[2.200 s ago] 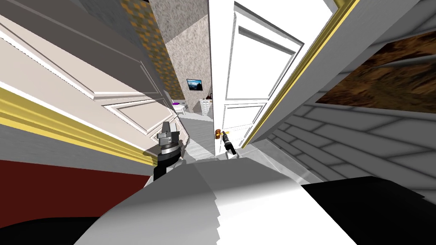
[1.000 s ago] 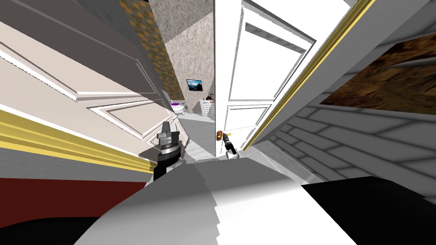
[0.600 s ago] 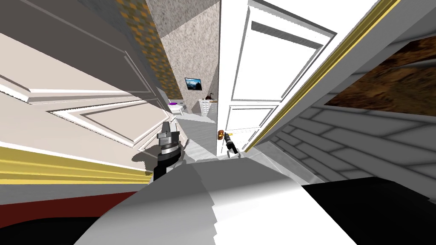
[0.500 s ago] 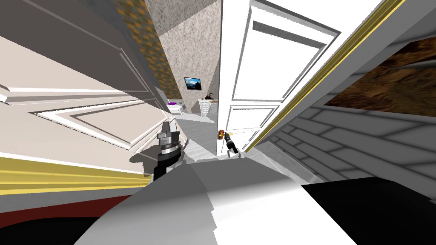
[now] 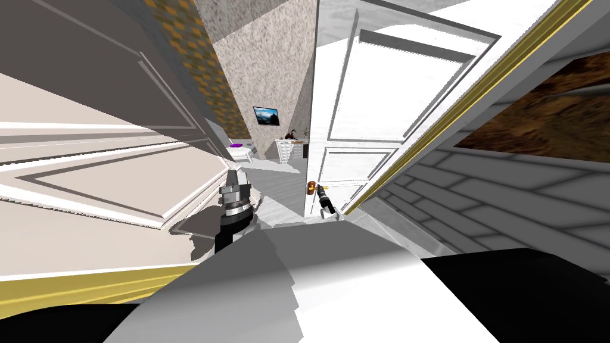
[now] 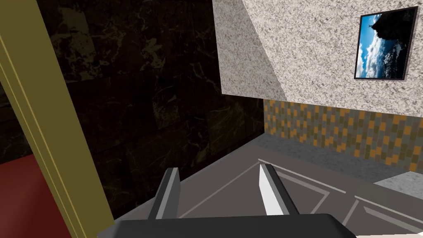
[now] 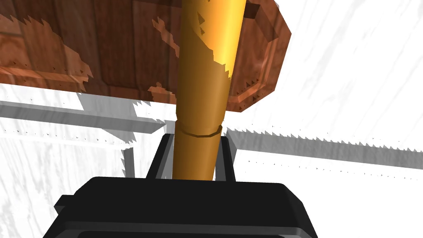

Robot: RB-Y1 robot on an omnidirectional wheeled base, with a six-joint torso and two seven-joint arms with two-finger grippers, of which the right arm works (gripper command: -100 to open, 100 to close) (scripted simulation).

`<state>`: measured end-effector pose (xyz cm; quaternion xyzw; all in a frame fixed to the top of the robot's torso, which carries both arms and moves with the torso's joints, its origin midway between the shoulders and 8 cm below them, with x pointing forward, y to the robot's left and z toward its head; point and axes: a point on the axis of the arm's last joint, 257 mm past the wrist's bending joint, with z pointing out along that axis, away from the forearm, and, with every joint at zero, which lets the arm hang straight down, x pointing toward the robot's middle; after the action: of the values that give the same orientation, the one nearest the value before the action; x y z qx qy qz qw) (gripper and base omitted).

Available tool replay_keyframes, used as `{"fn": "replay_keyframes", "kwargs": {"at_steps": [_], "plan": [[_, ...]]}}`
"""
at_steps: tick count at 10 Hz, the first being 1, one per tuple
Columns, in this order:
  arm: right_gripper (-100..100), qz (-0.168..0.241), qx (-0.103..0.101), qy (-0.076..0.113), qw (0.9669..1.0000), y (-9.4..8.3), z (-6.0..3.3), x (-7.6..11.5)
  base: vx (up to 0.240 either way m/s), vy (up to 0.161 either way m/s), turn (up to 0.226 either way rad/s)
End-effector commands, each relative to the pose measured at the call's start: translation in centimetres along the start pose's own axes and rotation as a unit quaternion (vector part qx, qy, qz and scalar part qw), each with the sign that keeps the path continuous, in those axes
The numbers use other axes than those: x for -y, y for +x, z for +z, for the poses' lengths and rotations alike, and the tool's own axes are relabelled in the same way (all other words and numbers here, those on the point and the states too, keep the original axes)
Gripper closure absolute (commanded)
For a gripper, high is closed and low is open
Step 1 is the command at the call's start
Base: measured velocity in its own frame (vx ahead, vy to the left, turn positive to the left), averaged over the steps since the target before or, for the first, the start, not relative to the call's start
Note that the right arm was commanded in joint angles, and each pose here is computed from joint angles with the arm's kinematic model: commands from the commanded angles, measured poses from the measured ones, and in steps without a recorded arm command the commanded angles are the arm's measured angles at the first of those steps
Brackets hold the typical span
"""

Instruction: Push the door open

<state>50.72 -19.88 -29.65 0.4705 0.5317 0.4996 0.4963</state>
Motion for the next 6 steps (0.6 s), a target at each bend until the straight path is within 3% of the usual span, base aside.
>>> {"fn": "replay_keyframes", "kwargs": {"at_steps": [1, 6], "plan": [[100, -0.005, 0.014, -0.004, 0.9999, -1.6, 0.04, -0.3, 0.087, 0.075, -0.066], [100, -0.002, 0.043, -0.003, 0.9991, -4.4, 0.22, -0.3, 0.126, 0.101, -0.081]]}}
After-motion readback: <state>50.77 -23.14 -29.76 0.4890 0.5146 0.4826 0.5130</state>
